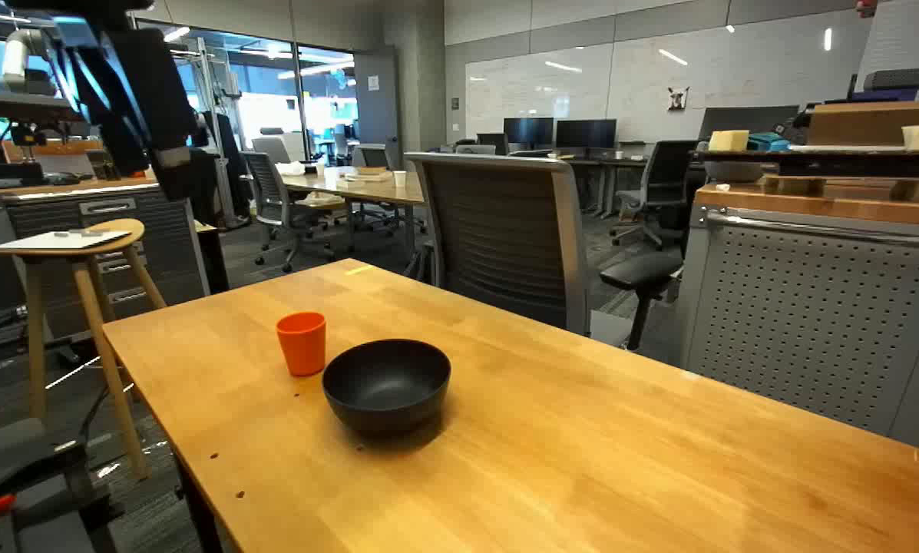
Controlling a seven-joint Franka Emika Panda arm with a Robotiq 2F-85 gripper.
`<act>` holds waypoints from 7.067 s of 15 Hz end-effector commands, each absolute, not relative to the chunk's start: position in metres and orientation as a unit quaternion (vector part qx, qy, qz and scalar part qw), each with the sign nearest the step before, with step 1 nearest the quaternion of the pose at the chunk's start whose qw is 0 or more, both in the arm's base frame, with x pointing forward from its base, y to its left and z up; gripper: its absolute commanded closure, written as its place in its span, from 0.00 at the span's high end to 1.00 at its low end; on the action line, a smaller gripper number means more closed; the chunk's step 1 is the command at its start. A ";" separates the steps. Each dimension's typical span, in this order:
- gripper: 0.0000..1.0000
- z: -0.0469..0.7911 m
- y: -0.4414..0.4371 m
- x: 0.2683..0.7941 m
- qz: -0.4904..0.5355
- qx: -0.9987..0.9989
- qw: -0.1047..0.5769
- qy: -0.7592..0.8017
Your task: Put the cup in the bowl
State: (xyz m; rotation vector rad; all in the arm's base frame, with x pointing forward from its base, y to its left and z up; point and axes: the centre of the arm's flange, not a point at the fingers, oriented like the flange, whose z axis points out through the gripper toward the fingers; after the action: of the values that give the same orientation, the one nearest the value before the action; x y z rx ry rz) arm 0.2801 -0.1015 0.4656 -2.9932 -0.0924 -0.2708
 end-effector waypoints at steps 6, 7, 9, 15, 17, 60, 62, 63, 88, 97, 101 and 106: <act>1.00 0.450 -0.095 0.313 -0.073 -0.996 0.055 0.003; 1.00 0.438 -0.086 0.332 -0.064 -0.996 0.053 0.008; 1.00 0.414 -0.065 0.367 -0.051 -0.998 0.042 0.010; 1.00 0.340 0.010 0.441 -0.007 -1.000 0.007 -0.002; 1.00 0.315 0.029 0.463 0.005 -1.000 -0.012 -0.001; 0.49 0.227 0.102 0.532 0.140 -0.990 -0.013 0.027; 0.33 0.226 0.101 0.531 0.141 -0.990 -0.011 0.026; 0.26 0.225 0.100 0.531 0.141 -0.990 -0.009 0.026; 0.02 0.281 -0.053 0.513 0.116 -0.982 0.002 0.149; 0.37 0.221 -0.071 0.513 0.170 -0.974 0.033 0.148; 0.69 0.263 -0.061 0.509 0.151 -0.981 0.024 0.119; 1.00 0.348 -0.040 0.489 0.109 -0.993 0.013 0.051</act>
State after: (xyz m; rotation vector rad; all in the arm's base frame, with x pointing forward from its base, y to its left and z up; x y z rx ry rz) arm 0.5127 -0.0544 0.2886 -3.0662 0.3137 0.3996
